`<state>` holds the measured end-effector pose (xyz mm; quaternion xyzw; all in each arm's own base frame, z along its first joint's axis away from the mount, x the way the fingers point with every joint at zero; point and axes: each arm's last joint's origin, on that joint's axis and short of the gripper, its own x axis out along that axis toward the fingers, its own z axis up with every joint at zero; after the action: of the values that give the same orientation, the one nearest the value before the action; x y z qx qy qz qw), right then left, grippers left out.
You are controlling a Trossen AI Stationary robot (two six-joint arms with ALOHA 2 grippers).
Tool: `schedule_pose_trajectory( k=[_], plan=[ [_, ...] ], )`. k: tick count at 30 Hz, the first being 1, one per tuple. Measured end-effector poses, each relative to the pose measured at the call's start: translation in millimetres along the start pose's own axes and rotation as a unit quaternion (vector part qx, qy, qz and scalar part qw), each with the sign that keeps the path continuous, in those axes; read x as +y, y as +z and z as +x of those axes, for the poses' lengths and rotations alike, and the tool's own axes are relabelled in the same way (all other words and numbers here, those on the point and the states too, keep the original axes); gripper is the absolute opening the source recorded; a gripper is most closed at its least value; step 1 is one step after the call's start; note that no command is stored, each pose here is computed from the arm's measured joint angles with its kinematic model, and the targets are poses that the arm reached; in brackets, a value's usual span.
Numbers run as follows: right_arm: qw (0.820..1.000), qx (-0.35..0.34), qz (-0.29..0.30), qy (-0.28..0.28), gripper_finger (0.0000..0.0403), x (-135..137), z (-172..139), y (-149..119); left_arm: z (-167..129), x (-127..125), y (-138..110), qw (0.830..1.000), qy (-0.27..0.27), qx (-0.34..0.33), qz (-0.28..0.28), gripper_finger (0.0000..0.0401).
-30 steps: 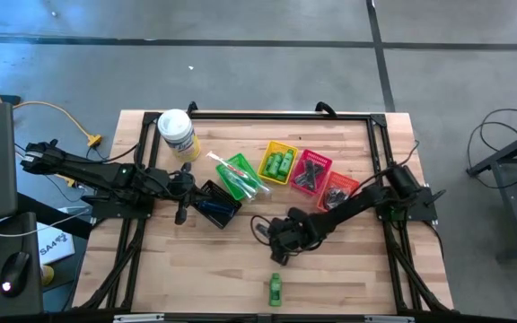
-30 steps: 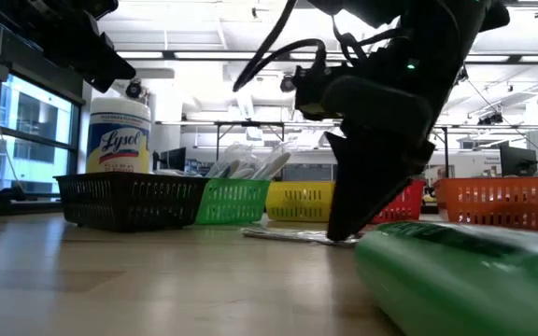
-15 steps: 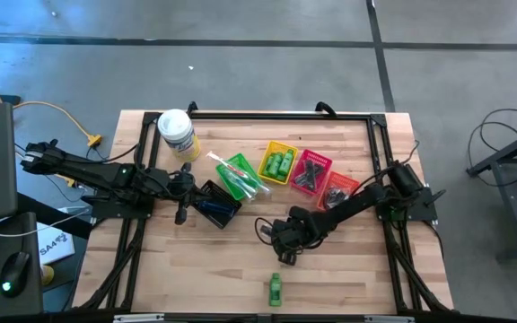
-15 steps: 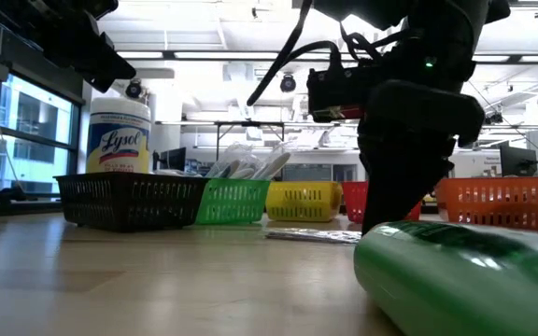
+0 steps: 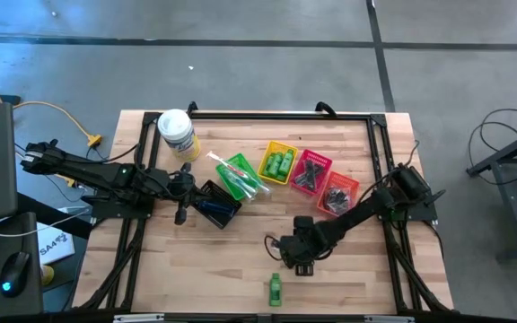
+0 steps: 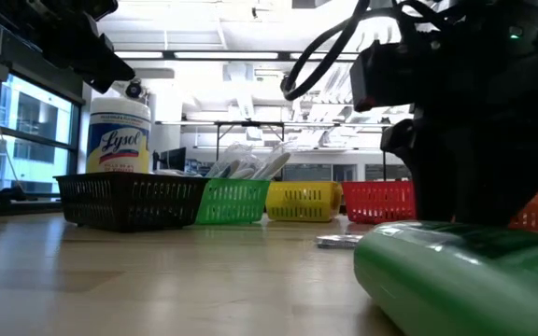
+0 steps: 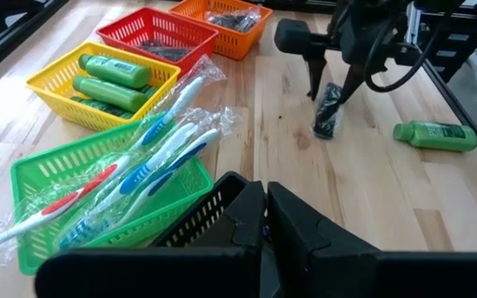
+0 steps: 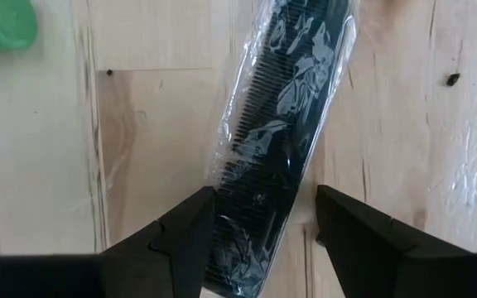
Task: Pick & Place Travel size toiletries
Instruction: Put the black comb into the red bin
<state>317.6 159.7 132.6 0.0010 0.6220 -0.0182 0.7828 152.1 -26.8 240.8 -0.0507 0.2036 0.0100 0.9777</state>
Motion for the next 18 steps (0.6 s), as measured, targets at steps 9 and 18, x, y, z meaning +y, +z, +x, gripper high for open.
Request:
schedule_pose_trajectory(
  k=[9,18],
  plan=[
    [1.000,-0.013,0.011,0.010,0.0203,5.3,-8.0,-1.6,0.0,-0.6,0.0,1.000,-0.011,0.002,-0.002,0.0017],
    [0.999,-0.029,0.004,0.021,0.0203,10.4,-21.0,-3.0,-0.1,-1.8,-0.2,1.000,-0.030,0.005,0.001,0.0017]
  ],
)
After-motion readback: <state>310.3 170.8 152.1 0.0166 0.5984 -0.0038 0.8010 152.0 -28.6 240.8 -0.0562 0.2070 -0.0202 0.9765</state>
